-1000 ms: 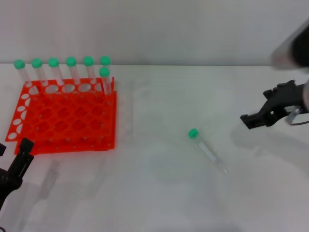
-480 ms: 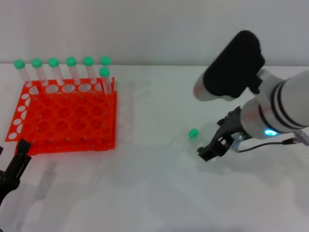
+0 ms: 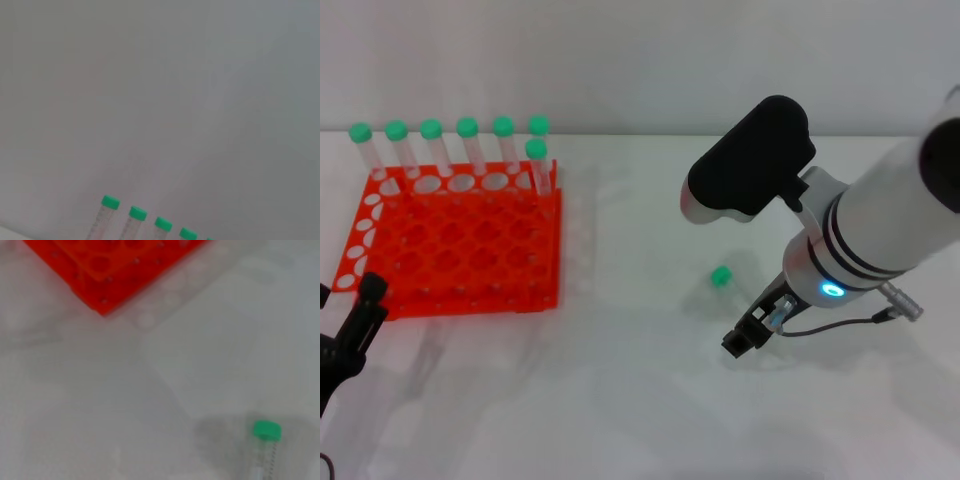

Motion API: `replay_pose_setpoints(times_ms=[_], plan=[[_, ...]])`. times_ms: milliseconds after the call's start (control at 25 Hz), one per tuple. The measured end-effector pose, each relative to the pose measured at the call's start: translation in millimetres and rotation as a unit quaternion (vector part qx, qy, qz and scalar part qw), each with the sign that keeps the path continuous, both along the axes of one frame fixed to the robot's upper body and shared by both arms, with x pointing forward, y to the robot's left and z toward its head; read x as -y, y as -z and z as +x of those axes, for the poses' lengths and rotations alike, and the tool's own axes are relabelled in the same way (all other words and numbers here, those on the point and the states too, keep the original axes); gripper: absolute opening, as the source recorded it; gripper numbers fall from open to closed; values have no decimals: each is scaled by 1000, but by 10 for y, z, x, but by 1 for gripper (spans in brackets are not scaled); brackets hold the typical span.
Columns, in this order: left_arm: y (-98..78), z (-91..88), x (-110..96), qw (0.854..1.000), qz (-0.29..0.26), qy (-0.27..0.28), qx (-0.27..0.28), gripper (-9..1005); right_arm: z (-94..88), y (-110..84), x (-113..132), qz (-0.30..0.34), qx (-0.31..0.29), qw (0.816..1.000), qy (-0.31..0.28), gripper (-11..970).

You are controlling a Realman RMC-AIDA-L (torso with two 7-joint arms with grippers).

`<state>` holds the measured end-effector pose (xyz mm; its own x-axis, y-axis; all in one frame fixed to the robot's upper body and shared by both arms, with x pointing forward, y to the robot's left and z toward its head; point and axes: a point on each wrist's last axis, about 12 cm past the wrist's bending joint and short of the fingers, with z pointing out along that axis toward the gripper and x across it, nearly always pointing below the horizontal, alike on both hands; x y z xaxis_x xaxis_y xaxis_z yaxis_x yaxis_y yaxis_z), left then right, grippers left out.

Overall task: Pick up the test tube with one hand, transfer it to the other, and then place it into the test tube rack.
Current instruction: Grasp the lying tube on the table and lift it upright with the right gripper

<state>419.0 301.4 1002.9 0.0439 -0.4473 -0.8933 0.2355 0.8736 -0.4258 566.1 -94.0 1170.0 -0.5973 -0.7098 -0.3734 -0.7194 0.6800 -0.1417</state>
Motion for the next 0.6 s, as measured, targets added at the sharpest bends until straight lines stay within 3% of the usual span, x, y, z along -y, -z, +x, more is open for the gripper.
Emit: replay_pose_setpoints(times_ms=[320,600], plan=[[-18,59,14,1000,3,5,4,891,155,109,5,-16,-12,1000,22,760],[-30,69,-5,1000,2,-1,8,891,255,196,-10,-24,-32,999,30,642]])
